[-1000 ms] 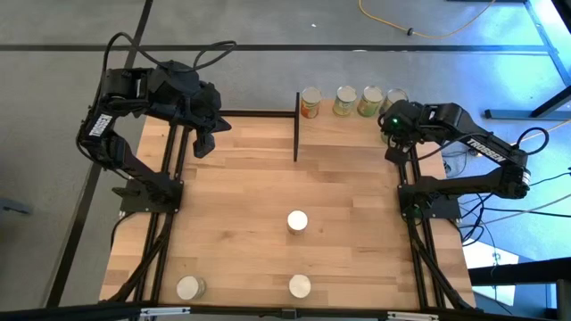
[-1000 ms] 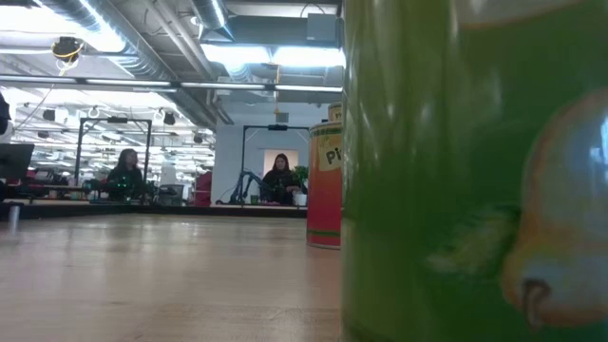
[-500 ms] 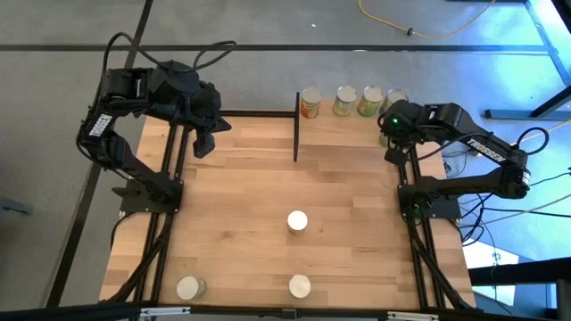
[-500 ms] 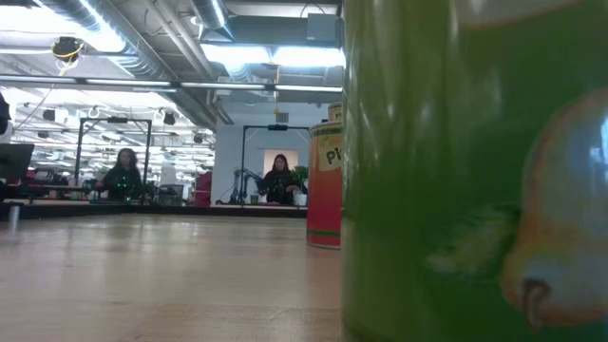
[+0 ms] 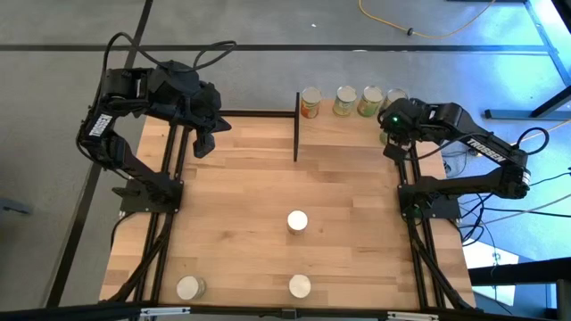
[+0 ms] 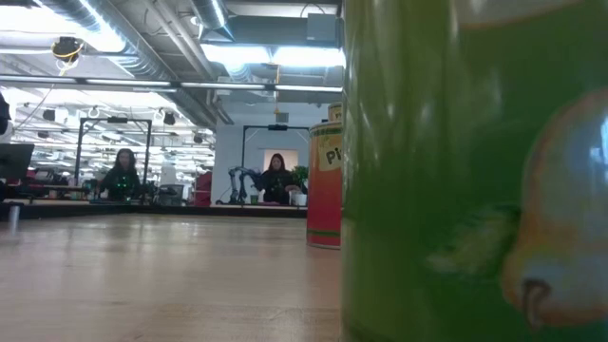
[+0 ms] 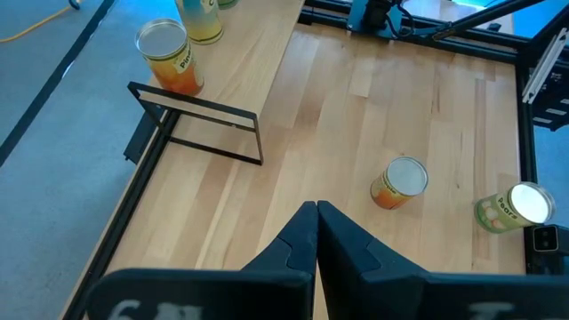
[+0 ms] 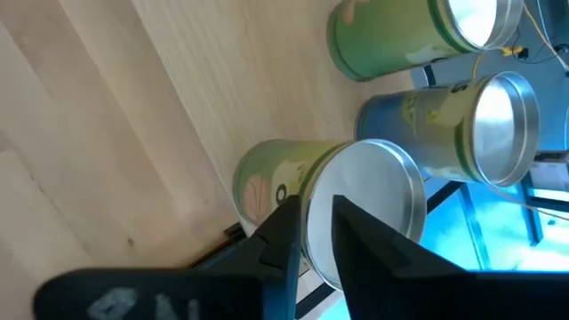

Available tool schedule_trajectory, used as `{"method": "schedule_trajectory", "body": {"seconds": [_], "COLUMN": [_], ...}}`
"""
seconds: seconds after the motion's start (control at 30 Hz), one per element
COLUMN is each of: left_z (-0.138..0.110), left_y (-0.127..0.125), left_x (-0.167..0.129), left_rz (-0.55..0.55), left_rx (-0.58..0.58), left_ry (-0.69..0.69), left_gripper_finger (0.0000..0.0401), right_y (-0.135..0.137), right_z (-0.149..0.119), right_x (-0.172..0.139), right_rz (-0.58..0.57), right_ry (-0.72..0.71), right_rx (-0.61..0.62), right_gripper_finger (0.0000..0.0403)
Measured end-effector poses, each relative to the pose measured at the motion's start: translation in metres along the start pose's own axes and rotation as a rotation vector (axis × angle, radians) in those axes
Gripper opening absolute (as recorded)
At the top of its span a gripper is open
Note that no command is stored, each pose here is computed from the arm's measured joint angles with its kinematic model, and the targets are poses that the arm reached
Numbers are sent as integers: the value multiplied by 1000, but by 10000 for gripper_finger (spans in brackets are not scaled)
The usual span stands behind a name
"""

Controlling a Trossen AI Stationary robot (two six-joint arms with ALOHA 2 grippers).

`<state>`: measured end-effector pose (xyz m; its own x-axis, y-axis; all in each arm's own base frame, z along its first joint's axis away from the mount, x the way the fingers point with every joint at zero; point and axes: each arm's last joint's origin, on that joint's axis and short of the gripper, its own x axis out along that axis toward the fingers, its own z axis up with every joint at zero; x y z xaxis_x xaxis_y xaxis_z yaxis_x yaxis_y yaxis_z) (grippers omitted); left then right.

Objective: Pick and place cans onto a shelf
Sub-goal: Put the canned orange on the shelf

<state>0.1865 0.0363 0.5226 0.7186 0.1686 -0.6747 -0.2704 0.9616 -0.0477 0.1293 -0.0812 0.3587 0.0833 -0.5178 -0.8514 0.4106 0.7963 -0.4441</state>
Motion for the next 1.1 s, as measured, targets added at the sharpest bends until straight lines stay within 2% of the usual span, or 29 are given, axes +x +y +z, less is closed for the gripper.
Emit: {"method": "schedule_trajectory", "body": {"seconds": [0.33,0.57,0.63,0.77,0.87,0.97,1.1], "left_z": [0,0,0,0,0,0,0], "left_y": [0,0,0,0,0,0,0], "left_x": [0,0,0,0,0,0,0], "left_rz": [0,0,0,0,0,0,0], "left_rx": [0,0,0,0,0,-1,-1], "left_ry": [0,0,0,0,0,0,0], "left_gripper_finger": [0,0,0,0,0,0,0], "right_y": [-1,-13,-17,-19,-16,-11,-3], "right_z": [1,4,5,6,6,4,1], "right_x": [-2,-28,-37,-54,-58,-57,-47], "right_rz": [7,-7,32,186,295,370,406], "right_ry": [-12,-114,-159,-249,-282,-267,-181], "right_rx": [-2,51,87,114,73,28,33], "right_gripper_finger": [69,69,69,59,35,8,6]}}
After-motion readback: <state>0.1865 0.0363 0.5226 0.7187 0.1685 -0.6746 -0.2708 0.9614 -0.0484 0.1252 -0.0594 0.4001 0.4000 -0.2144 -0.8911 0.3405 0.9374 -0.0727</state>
